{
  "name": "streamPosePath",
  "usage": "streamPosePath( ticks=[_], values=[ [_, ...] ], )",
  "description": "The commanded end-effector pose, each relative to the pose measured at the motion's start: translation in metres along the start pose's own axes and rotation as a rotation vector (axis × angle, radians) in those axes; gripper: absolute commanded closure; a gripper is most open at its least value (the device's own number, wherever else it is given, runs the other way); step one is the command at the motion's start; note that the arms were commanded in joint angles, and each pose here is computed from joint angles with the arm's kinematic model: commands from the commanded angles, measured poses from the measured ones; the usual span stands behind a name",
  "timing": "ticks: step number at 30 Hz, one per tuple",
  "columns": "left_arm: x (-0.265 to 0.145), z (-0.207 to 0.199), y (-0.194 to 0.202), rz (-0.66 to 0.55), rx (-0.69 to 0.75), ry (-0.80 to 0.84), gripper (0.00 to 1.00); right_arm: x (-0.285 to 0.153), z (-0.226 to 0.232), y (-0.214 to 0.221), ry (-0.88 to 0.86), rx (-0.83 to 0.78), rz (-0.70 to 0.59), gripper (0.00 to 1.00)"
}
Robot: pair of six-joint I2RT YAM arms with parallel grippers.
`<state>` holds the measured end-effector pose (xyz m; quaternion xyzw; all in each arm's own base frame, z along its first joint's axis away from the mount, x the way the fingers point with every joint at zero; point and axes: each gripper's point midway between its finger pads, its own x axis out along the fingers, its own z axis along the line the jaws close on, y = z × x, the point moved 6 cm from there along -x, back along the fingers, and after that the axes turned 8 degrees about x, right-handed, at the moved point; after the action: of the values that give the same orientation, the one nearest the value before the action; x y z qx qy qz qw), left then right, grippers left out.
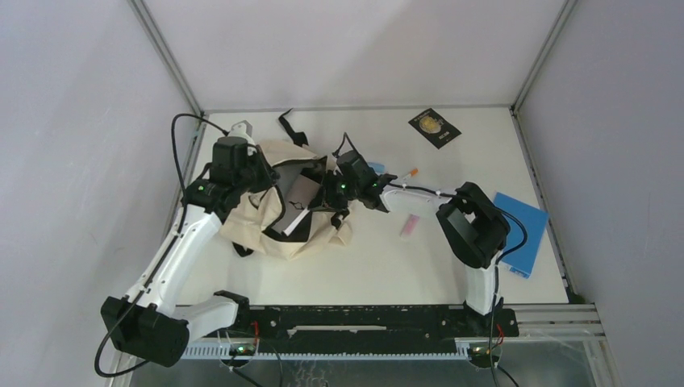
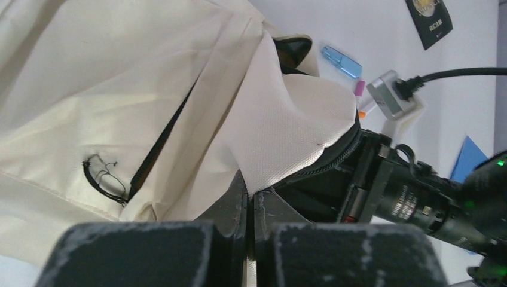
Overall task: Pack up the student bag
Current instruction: Place the book in the student bag.
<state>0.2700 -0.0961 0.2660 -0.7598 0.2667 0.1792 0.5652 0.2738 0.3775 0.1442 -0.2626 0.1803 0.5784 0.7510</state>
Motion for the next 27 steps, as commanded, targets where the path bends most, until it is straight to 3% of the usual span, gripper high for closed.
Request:
streamPosePath(
  ticks=[1, 7, 13, 17, 20, 24, 27],
  values=[
    [0.002, -0.007, -0.002, -0.024, -0.010, 0.074, 1.00, 0.013, 0.021, -0.004, -0.085, -0.034, -0.004, 0.72],
    [0.004, -0.010, 0.001, -0.004, -0.009, 0.105, 1.00, 0.035, 0.028, -0.002, -0.071, -0.043, 0.037, 0.76],
    [0.006, -0.009, 0.006, 0.017, -0.006, 0.108, 1.00, 0.032, 0.021, -0.002, -0.022, -0.056, 0.026, 0.58],
    [0.006, -0.007, 0.008, 0.015, -0.010, 0.100, 1.00, 0.026, 0.015, -0.002, 0.059, -0.097, -0.012, 0.31],
    [0.006, -0.007, 0.008, 0.012, -0.011, 0.096, 1.00, 0.025, 0.010, 0.006, 0.144, -0.150, -0.028, 0.30],
    [0.007, -0.007, 0.007, 0.013, -0.012, 0.097, 1.00, 0.026, 0.006, 0.017, 0.170, -0.163, -0.016, 0.37],
    [0.008, -0.007, 0.008, 0.017, -0.012, 0.096, 1.00, 0.030, 0.007, 0.026, 0.145, -0.164, 0.018, 0.31]
  ],
)
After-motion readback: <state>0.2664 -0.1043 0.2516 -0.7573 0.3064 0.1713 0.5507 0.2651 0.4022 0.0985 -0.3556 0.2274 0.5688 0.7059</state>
